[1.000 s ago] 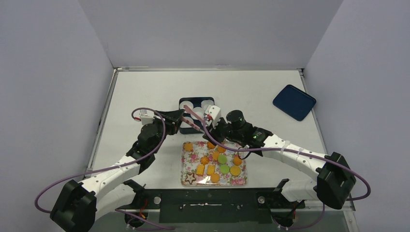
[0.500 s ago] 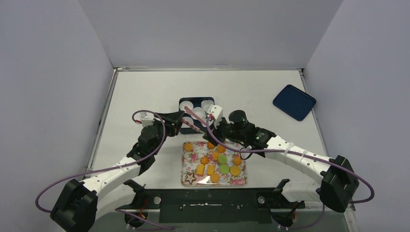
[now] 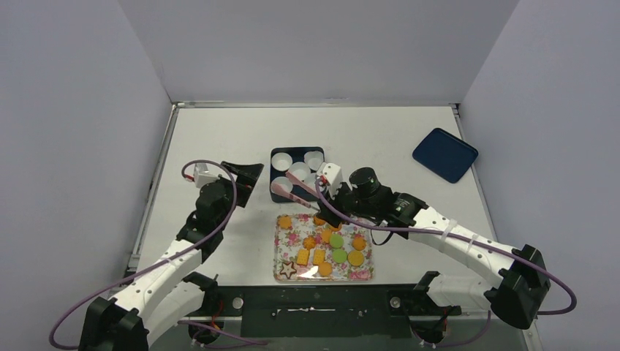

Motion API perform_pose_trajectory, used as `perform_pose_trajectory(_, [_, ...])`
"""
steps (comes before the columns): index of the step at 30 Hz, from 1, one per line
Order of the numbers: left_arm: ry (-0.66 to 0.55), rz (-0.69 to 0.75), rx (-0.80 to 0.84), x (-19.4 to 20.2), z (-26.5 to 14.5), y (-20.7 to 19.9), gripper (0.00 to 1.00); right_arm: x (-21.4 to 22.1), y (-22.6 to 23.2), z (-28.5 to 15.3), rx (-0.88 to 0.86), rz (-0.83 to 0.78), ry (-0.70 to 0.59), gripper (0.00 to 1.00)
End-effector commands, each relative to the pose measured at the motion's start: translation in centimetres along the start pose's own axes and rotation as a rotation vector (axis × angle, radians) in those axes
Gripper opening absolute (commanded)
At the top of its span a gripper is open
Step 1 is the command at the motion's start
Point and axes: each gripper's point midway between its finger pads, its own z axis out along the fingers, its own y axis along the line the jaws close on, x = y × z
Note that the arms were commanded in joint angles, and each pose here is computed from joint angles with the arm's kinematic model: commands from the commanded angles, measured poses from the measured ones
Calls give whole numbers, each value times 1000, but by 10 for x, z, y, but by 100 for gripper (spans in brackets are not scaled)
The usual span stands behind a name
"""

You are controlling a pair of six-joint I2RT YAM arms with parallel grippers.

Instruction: Pack the cookies

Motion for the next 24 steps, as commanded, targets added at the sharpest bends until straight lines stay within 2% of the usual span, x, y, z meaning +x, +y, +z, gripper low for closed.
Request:
perform_pose_trajectory(1, [-29,314,-23,-26,-10,-24,91,-1,2,-14,11,18,45,42])
perform_pose_trajectory(7, [-48,676,-113,-56,-30,-36,96,24,2,-24,71,113,187,42])
perform_pose_trajectory(11, [-68,836,-131,-72,-41,-47,96,40,10,-31,107,179,281,42])
perform_pose_trajectory(17, [-82,981,-170,-84,-46,-40,97,55,30,-41,185,241,380,42])
perform_pose_trajectory(24, [-107,1005,-222,-96,-58,-22,97,71,39,-49,332,281,451,42])
